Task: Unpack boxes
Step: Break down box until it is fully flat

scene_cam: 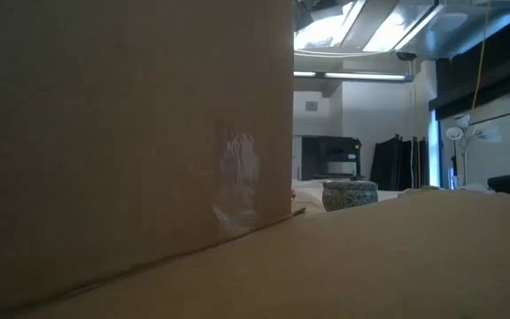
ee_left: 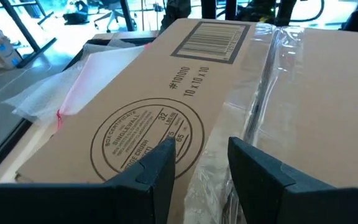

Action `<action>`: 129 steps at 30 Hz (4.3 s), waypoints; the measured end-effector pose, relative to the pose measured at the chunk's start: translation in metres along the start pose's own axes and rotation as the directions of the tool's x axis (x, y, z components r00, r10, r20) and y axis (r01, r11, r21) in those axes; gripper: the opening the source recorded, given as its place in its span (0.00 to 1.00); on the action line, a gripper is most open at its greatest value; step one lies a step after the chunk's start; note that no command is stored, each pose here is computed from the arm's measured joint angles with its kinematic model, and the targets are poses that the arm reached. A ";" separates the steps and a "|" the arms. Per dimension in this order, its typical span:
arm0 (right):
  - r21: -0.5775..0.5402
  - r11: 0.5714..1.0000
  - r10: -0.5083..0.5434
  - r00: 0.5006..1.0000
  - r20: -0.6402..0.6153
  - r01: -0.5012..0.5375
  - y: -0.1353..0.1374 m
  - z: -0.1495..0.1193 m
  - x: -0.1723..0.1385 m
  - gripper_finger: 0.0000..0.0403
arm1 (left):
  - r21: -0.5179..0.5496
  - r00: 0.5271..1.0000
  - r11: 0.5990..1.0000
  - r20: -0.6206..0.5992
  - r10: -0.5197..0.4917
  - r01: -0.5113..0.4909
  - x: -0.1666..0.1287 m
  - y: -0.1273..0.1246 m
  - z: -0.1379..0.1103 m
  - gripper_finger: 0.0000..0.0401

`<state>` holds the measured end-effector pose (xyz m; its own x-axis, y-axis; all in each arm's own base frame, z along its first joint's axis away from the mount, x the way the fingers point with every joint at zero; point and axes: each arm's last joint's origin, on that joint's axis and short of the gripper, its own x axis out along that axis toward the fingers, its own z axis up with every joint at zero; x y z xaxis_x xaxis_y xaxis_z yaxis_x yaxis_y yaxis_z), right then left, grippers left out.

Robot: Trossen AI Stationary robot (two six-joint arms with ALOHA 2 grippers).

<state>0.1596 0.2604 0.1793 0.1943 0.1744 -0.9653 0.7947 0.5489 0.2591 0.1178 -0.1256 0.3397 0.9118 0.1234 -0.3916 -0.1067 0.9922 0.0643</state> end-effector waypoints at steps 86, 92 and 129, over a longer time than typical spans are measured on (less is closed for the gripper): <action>-0.478 0.833 0.272 0.545 0.793 0.278 0.132 0.225 -0.014 0.45 | 0.128 0.942 0.980 -0.281 0.184 -0.154 0.021 -0.025 0.022 0.35; -0.392 0.833 0.134 0.544 0.828 0.391 0.116 0.246 -0.014 0.45 | 0.193 0.894 0.937 -0.295 0.338 -0.291 0.033 -0.004 0.024 0.35; -0.672 0.729 0.462 0.819 0.342 -0.131 0.086 0.021 -0.079 0.45 | 0.056 0.973 0.988 -0.190 -0.132 0.145 0.087 -0.127 0.039 0.35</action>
<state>0.2250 0.2765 0.2771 0.7225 0.1170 -0.6814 0.1676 0.9265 0.3369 0.2257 -0.2414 0.3334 0.8261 -0.0078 -0.5635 0.0491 0.9971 0.0581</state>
